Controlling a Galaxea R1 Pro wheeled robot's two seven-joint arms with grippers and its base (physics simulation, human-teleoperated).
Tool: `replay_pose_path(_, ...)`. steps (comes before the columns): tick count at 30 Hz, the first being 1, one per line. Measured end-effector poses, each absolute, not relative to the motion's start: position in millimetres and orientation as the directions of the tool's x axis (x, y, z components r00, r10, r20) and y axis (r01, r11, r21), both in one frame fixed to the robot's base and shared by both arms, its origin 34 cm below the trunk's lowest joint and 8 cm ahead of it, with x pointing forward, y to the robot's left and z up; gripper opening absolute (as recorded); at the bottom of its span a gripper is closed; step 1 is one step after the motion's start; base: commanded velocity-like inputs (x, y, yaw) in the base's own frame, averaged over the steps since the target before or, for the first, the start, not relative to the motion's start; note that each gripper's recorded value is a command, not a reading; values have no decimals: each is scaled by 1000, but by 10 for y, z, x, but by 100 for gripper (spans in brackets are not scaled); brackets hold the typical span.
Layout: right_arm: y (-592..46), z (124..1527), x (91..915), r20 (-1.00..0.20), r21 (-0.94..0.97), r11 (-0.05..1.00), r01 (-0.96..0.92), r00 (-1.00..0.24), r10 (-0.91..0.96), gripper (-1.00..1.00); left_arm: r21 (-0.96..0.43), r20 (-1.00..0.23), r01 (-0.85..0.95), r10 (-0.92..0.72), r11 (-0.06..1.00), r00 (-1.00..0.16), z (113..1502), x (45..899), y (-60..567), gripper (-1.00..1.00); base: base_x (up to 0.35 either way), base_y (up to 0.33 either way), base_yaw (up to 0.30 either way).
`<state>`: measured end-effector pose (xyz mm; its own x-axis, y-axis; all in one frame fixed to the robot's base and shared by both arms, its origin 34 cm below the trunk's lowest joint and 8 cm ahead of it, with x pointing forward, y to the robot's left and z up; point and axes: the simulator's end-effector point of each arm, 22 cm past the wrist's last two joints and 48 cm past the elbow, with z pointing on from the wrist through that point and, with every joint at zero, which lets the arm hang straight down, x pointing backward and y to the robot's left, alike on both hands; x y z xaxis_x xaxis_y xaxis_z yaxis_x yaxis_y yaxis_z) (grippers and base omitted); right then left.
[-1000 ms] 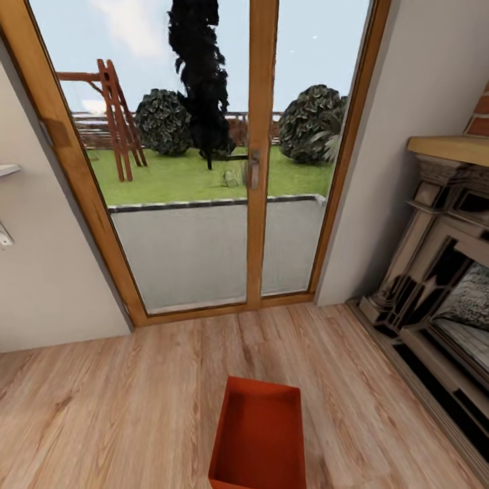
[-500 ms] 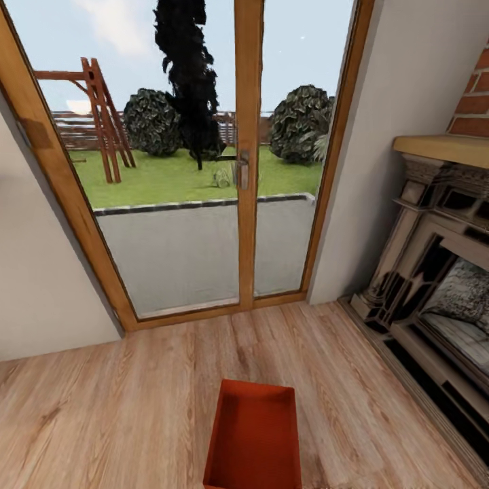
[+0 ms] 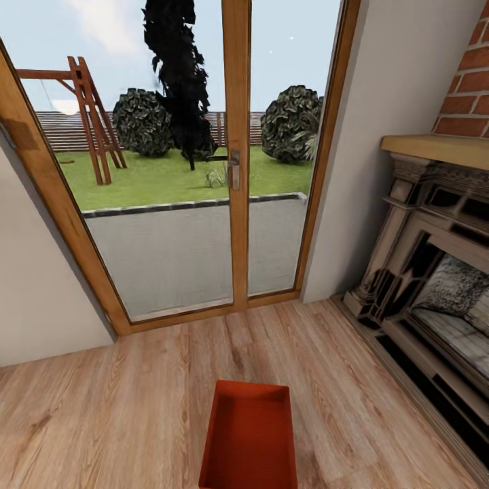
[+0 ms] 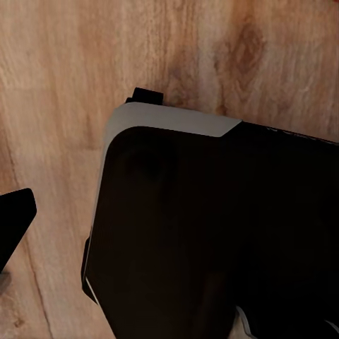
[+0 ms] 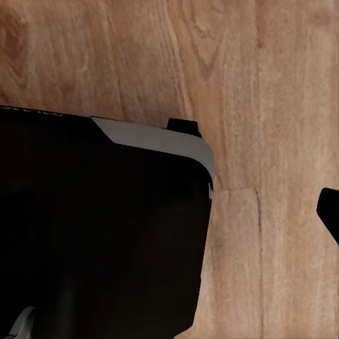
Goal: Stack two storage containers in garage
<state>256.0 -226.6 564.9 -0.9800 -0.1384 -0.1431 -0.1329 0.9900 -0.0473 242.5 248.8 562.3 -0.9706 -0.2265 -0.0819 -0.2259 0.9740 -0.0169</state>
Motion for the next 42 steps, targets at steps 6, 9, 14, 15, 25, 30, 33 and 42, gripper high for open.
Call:
replay_pose_path(6, -2268, 5649, 2560, -143, -48, 990, -133, -980, -138, 100, -16, -82, -226, -226, 974, -971, 5623, 2425, 2491, 100, 0, 0, -3)
replay_pose_path(9, -2272, 5649, 2560, -143, -48, 990, -133, -980, -139, 100, -17, -82, -226, -227, 974, -971, 5623, 2425, 2489, 100, 0, 0, -114)
replay_pose_path(14, -2270, 5649, 2560, -143, -48, 990, -133, -980, -139, 100, -17, -82, -226, -227, 974, -971, 5623, 2425, 2490, 100, 0, 0, -127)
replay_pose_path(15, -2274, 5649, 2560, -143, -48, 990, -133, -980, -139, 100, -17, -82, -226, -227, 974, -971, 5623, 2425, 2489, 100, 0, 0, -118)
replay_pose_path(25, -2273, 5649, 2560, -143, -48, 990, -133, -980, -139, 100, -16, -82, -226, -227, 974, -971, 5623, 2425, 2491, 100, 0, 0, -96)
replay_pose_path(30, -2274, 5649, 2560, -143, -48, 990, -133, -980, -139, 100, -16, -82, -226, -226, 974, -971, 5623, 2425, 2491, 100, 0, 0, -23)
replay_pose_path(33, -2276, 5649, 2560, -143, -49, 990, -133, -980, -139, 100, -16, -82, -226, -227, 974, -971, 5623, 2425, 2491, 100, 0, 0, -3)
replay_pose_path(42, -2277, 5649, 2560, -143, -49, 990, -133, -980, -139, 100, -16, -82, -226, -227, 974, -971, 5623, 2425, 2491, 100, 0, 0, 0)
